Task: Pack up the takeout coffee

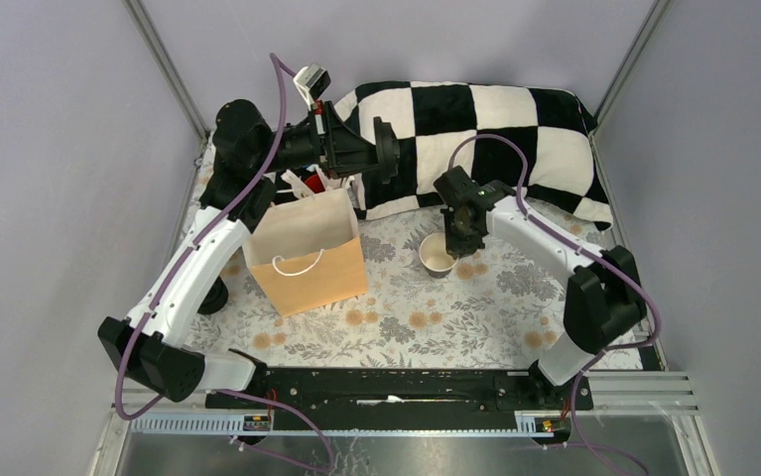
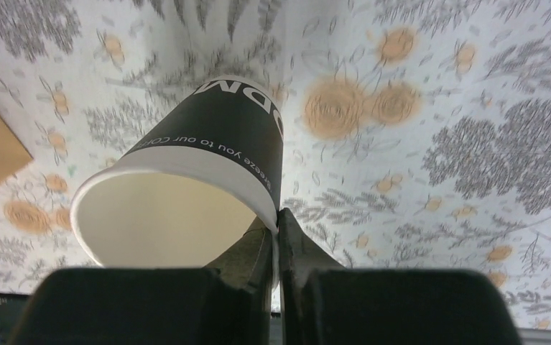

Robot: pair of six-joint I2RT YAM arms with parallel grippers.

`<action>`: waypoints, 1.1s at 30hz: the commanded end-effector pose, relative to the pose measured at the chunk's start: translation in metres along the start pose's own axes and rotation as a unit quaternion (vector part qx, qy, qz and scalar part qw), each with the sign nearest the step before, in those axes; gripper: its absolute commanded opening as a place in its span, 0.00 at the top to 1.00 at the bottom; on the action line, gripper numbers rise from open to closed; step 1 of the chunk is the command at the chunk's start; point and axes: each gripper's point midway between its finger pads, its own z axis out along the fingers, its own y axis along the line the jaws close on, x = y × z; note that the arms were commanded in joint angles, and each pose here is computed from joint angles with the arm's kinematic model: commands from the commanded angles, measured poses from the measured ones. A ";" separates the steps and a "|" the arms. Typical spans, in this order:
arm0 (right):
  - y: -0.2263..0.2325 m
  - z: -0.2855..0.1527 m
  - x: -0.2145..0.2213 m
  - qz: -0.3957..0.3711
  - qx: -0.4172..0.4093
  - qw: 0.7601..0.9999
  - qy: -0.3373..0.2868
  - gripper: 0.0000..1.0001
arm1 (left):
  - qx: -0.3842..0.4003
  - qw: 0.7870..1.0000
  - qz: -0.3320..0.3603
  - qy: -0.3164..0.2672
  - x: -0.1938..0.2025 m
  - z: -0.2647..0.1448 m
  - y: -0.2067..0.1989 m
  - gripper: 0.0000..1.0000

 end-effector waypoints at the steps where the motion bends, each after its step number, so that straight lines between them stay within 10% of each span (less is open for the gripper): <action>1: 0.003 -0.013 0.025 0.015 -0.012 1.000 0.014 0.97 | 0.015 1.000 0.023 0.004 0.002 0.013 -0.008 1.00; 5: 0.013 -0.020 0.034 0.009 -0.037 0.999 0.023 0.94 | 0.017 1.000 0.019 0.016 0.007 0.024 -0.004 1.00; 17: 0.021 -0.135 -0.003 -0.029 -0.122 0.990 -0.067 0.30 | 0.077 0.996 0.029 0.030 0.013 0.028 -0.007 1.00; 27: 0.097 -0.391 -0.060 -0.051 -0.586 0.763 -0.268 0.09 | 0.141 0.987 0.073 0.038 0.017 0.014 -0.039 1.00; 33: 0.105 -0.442 -0.072 -0.054 -0.636 0.713 -0.291 0.07 | 0.100 0.992 0.076 0.024 0.007 0.020 -0.028 1.00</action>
